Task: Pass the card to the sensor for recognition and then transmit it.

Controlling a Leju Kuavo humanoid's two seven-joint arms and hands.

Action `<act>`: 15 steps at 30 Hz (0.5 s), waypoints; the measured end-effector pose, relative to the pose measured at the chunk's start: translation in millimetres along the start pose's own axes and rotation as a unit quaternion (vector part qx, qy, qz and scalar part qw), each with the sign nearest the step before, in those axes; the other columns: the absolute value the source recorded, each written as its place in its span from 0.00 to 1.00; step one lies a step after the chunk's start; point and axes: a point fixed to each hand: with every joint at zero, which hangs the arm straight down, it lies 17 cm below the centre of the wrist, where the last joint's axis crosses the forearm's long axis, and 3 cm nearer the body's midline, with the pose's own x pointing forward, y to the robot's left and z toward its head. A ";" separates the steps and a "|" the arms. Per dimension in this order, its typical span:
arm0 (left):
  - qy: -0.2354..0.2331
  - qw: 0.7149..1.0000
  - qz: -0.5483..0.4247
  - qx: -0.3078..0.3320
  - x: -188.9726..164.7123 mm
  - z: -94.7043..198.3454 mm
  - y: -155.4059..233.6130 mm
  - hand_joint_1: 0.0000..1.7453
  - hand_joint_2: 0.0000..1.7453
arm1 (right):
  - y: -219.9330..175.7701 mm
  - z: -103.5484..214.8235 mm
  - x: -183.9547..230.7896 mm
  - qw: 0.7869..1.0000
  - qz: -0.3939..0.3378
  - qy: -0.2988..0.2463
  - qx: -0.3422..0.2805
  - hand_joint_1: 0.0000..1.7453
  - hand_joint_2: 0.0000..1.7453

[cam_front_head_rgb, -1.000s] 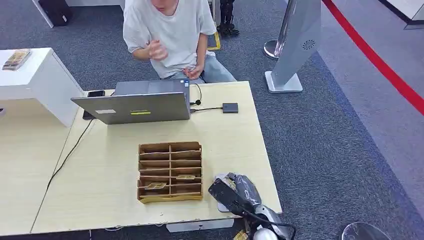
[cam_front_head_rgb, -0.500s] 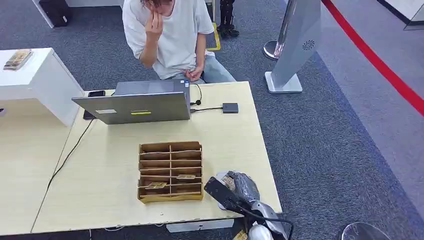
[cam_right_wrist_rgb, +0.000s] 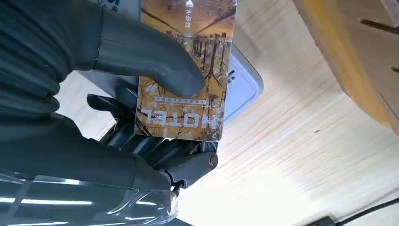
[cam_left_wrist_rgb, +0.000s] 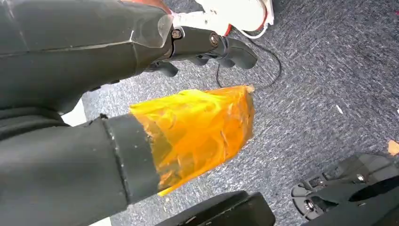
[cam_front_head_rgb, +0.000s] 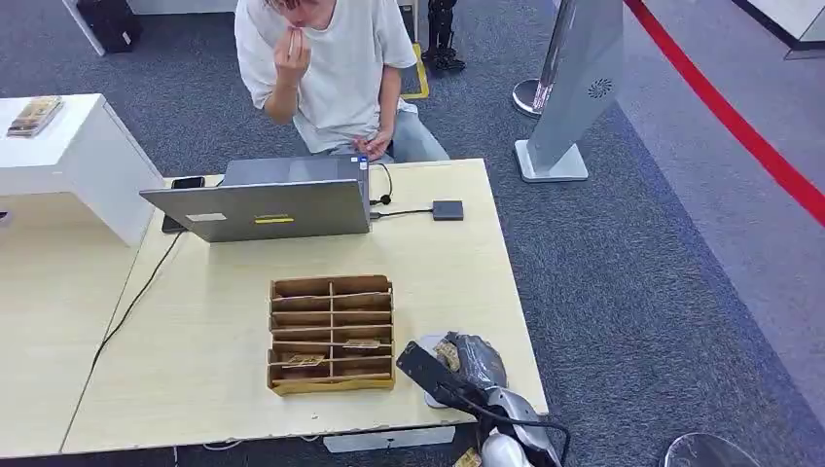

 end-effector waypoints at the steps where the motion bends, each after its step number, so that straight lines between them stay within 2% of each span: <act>1: 0.000 1.000 0.000 0.000 0.0 0.0 0.0 0.00 0.00 | 0.2 -0.1 -0.5 1.000 0.001 0.001 0.000 1.00 1.00; 15: 0.002 1.000 0.003 0.001 -1.0 -0.1 0.4 0.00 0.00 | 1.9 -2.6 -1.6 1.000 0.006 0.004 0.003 1.00 1.00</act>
